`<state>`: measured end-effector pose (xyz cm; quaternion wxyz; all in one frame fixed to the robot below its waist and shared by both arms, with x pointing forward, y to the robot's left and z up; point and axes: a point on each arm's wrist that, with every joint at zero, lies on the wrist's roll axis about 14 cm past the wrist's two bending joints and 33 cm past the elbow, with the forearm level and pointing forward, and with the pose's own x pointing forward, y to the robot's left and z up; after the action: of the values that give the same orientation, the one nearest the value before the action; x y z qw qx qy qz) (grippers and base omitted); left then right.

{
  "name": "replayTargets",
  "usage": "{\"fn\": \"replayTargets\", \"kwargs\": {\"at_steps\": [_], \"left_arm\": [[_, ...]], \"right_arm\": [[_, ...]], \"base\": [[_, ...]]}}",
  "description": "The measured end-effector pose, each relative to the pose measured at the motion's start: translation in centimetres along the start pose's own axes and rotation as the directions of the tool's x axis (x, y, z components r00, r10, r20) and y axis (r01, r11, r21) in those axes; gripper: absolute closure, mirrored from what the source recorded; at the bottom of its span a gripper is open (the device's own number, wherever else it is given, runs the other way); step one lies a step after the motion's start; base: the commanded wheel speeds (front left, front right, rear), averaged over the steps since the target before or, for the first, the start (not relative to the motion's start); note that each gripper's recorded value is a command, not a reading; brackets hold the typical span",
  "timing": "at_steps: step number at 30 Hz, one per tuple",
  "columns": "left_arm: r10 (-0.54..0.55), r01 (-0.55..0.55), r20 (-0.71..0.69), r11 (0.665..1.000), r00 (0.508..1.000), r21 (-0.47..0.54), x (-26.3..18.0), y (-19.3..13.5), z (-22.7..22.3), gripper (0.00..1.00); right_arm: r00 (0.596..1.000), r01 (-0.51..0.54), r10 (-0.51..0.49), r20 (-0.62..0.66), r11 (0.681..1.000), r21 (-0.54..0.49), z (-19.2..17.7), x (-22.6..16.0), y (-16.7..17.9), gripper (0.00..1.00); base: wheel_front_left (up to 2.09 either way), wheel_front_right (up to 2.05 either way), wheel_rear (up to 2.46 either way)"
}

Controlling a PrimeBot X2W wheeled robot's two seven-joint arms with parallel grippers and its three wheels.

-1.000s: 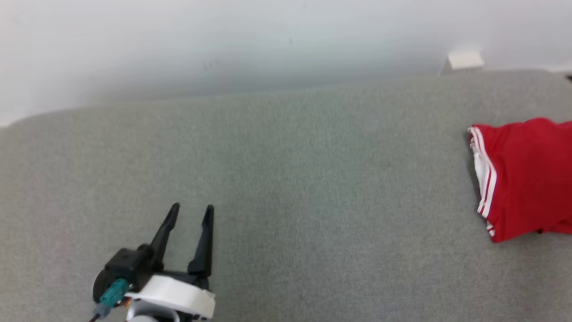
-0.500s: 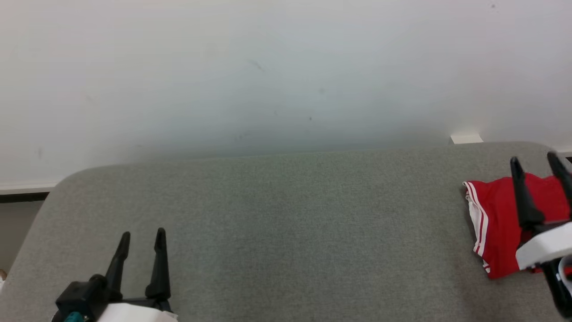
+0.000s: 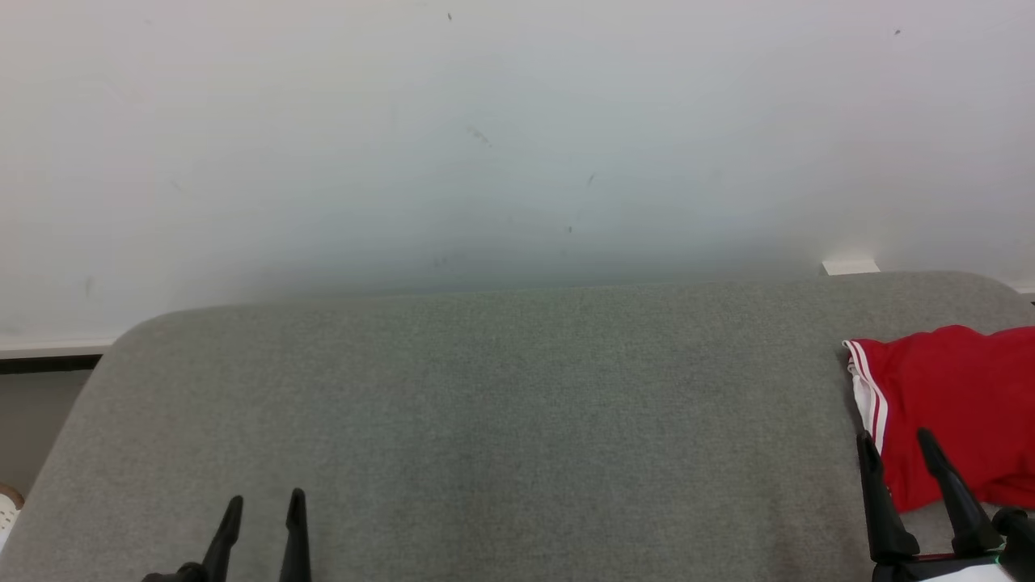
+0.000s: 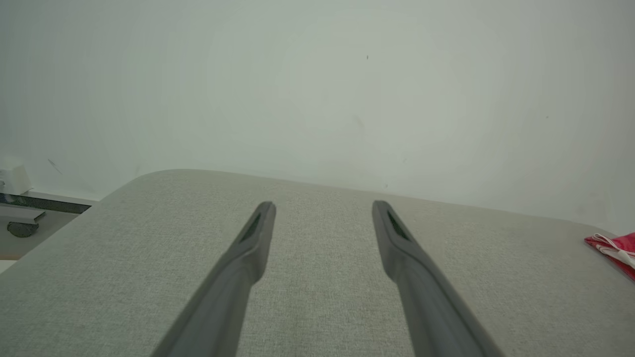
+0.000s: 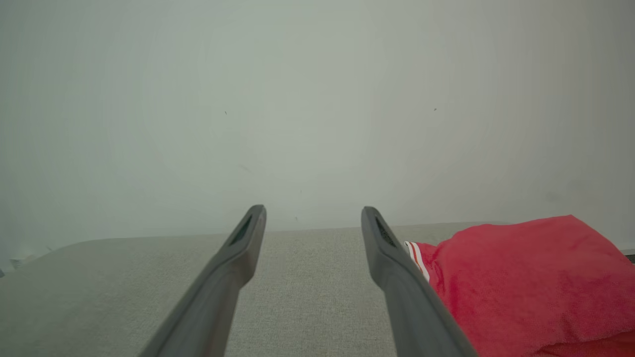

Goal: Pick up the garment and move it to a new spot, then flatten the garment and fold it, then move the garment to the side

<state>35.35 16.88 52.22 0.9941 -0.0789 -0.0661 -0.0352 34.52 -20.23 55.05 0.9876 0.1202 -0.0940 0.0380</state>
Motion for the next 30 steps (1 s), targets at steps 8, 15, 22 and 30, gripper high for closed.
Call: {"fn": "replayTargets", "kwargs": {"at_steps": [8,15,22,30], "left_arm": [[-0.01,0.01,-0.04,1.0,0.999,0.008,-0.2,-0.3,-1.3,0.0],[-0.022,0.022,-0.042,1.0,0.999,0.007,0.1,-0.7,-1.4,0.0],[-0.027,0.027,-0.047,1.0,0.999,0.004,0.1,-0.9,-1.5,0.0],[-0.029,0.029,-0.05,1.0,0.998,-0.001,0.2,-1.0,-1.6,0.0]], "right_arm": [[1.0,0.006,-0.005,-0.025,0.999,0.04,-1.7,-0.3,0.7,0.0],[0.999,-0.001,0.003,-0.036,0.999,0.05,-2.3,-0.3,1.1,0.0],[0.999,-0.005,0.007,-0.039,0.999,0.053,-2.4,-0.2,1.2,0.0],[0.999,-0.006,0.008,-0.042,0.999,0.053,-2.5,-0.2,1.3,0.0]], "base": [[0.0,0.0,0.0],[0.0,0.0,0.0],[0.0,0.0,0.0],[0.0,0.0,0.0]]}}
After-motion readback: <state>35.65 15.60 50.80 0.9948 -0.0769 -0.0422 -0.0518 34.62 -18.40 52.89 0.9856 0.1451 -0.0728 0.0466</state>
